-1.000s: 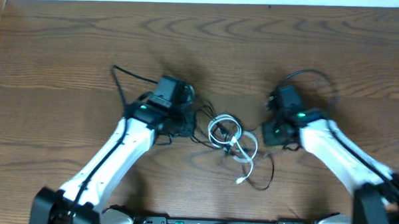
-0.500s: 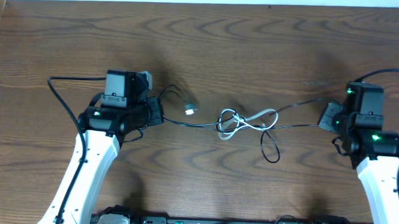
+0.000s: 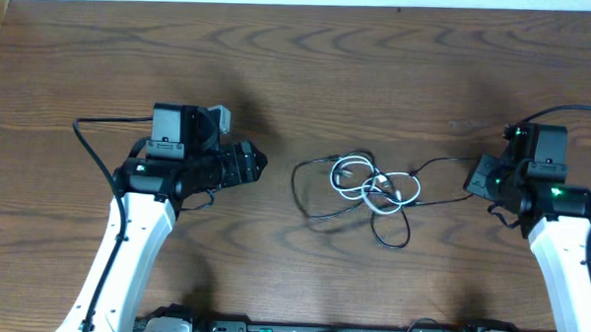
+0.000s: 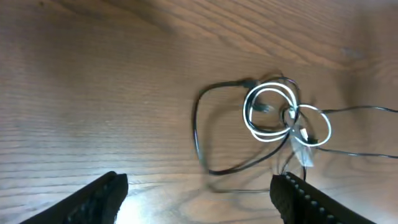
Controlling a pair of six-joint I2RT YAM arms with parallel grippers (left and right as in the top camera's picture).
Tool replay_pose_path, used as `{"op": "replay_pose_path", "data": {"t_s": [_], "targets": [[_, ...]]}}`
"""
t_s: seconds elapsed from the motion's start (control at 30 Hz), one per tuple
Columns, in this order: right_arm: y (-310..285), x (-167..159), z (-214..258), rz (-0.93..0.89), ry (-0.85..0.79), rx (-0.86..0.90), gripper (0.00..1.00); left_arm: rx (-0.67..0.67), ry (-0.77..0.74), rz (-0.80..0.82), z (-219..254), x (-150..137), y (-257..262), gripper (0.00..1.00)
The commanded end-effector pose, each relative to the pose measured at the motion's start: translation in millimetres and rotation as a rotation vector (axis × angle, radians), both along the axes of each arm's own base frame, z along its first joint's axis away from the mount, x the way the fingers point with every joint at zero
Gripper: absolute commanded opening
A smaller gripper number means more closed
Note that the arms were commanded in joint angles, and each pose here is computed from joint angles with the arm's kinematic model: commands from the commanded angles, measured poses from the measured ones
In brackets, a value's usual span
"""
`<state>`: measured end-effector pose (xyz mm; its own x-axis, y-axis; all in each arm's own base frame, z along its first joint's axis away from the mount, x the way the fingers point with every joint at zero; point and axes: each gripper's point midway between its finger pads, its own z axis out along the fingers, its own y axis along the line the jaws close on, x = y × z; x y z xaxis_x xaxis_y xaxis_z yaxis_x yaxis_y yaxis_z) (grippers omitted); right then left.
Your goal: Untangle cables
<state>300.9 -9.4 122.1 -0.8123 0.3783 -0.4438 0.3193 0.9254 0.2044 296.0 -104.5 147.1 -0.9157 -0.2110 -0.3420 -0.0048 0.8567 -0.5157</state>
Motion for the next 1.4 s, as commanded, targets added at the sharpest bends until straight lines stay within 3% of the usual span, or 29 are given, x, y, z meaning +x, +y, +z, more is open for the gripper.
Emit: {"op": "replay_pose_path", "data": {"t_s": [0.0, 0.3, 0.5, 0.6, 0.83, 1.13, 1.27, 1.37], "targets": [[20, 0, -1, 0.048, 0.007, 0.111, 0.01, -0.025, -0.004, -0.063, 2, -3, -19, 0.79], [55, -6, -1, 0.159, 0.027, 0.145, 0.01, -0.044, -0.081, -0.275, -4, -3, -90, 0.79], [83, -13, -2, 0.253, 0.04, 0.14, 0.01, -0.078, -0.073, -0.365, -36, 3, -146, 0.79], [75, -14, -6, 0.187, 0.061, 0.121, 0.01, -0.095, -0.082, -0.394, -51, 7, -169, 0.77], [72, -15, -9, 0.173, 0.073, 0.11, 0.01, -0.131, -0.074, -0.434, -79, 4, -208, 0.61], [72, -16, -9, 0.172, 0.075, 0.106, 0.01, -0.05, -0.033, -0.475, -117, -16, -224, 0.57], [72, -15, -9, 0.172, 0.074, 0.106, 0.01, -0.046, -0.023, -0.484, -120, -20, -226, 0.47], [72, -16, -9, 0.172, 0.075, 0.106, 0.01, -0.036, -0.006, -0.489, -123, -25, -225, 0.44]]}}
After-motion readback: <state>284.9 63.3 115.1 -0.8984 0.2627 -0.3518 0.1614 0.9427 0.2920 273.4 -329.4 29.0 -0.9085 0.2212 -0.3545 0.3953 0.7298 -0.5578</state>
